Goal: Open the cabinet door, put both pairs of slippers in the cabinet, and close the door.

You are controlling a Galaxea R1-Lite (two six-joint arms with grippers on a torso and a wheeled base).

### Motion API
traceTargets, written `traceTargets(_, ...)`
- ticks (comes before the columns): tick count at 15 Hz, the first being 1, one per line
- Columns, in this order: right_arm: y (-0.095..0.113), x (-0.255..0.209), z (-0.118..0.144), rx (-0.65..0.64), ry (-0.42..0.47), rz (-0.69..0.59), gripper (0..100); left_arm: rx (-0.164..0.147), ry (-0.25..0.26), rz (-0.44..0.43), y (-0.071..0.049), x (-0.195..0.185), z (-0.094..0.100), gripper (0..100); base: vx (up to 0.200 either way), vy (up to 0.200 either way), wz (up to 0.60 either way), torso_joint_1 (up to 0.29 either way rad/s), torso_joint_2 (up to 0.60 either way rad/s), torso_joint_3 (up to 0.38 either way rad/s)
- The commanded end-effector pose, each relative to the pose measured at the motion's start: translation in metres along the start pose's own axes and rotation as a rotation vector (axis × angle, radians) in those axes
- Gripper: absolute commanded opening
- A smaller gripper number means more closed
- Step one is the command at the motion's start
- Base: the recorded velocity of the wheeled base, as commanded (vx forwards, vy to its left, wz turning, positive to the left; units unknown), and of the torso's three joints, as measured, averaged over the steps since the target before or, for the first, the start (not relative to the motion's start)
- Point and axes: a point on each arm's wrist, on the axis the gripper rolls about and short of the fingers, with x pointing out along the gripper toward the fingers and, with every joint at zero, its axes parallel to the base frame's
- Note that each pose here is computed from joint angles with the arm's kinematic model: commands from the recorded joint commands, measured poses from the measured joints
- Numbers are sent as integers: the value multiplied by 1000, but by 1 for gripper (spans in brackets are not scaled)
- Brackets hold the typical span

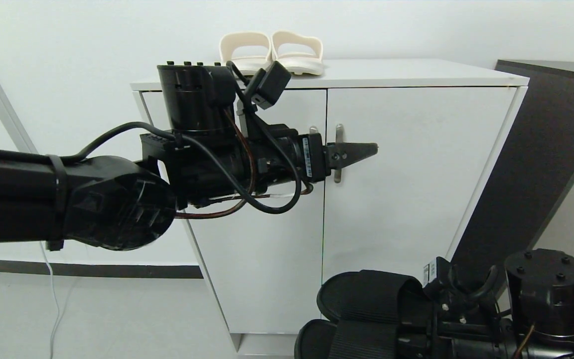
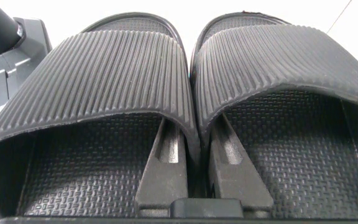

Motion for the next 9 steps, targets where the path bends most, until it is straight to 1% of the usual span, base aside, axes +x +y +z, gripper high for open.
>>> traceTargets(1, 0, 1, -1, 2, 6, 2, 0, -2, 1, 6, 1, -1, 1, 100, 0, 0, 0, 0, 0, 0)
traceTargets(3, -1, 2, -1, 1, 3, 0, 0, -8, 15, 19, 6, 2, -3, 100, 0, 0, 0, 0, 0, 0)
traceTargets(4, -1, 2, -1, -2, 0, -1, 0, -11, 13, 60, 10, 8, -7, 100, 0, 0, 0, 0, 0, 0)
traceTargets(5, -1, 2, -1, -4, 1, -2, 0, -9, 10, 73, 13, 13, -8, 100, 0, 0, 0, 0, 0, 0)
traceTargets(9, 0, 1, -3, -3, 6, 0, 0, -6, -3, 92, 19, 25, -6, 100, 0, 0, 0, 0, 0, 0)
